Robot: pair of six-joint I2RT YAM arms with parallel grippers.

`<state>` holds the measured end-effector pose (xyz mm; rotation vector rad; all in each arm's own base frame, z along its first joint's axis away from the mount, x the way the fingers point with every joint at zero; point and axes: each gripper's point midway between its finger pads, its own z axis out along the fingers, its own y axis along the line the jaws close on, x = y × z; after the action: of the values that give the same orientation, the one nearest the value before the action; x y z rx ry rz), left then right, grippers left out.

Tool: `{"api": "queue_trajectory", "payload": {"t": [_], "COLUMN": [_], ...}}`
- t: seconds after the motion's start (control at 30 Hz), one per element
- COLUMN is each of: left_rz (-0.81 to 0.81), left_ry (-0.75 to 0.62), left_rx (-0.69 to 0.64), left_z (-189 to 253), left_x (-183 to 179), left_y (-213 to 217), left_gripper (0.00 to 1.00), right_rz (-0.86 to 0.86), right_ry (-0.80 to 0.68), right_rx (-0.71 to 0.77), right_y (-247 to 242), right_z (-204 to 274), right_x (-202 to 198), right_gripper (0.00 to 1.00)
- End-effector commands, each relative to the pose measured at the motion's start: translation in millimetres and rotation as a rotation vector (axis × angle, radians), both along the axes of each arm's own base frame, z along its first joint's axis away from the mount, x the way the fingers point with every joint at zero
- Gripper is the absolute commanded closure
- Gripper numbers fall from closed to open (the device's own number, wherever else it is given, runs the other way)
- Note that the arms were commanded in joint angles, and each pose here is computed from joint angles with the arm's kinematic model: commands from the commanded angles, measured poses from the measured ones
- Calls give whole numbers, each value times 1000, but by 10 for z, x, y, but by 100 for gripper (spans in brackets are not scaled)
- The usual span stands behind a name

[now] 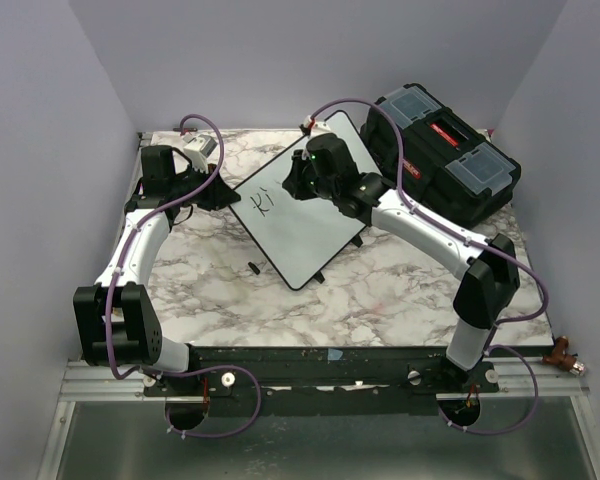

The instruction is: Write a sentence on the whiteboard

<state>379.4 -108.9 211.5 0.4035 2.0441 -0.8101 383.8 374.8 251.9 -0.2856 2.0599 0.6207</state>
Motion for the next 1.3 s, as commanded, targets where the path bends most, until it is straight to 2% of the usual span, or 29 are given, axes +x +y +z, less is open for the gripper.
{"api": "queue_trajectory", "payload": {"t": [0.0,0.57,0.93,1.27], "left_rz": [-9,-12,-12,-13], "left_ry": [-125,-126,-128,-131], "left_rx": [105,104,105,105], "left_z": [117,125,136,146], "left_x": [109,100,107,107], "left_y": [93,90,91,89], "left_gripper": [100,100,100,100], "right_rz": [73,93,95,100], "right_ry": [23,82,127,141], "right_rx": [11,-11,-31,-17], "right_y": [160,217,82,35], "right_z": [-100,-384,-598,-582], "right_x": [-57,-76,-243,-333], "right_gripper": [99,99,99,99]}}
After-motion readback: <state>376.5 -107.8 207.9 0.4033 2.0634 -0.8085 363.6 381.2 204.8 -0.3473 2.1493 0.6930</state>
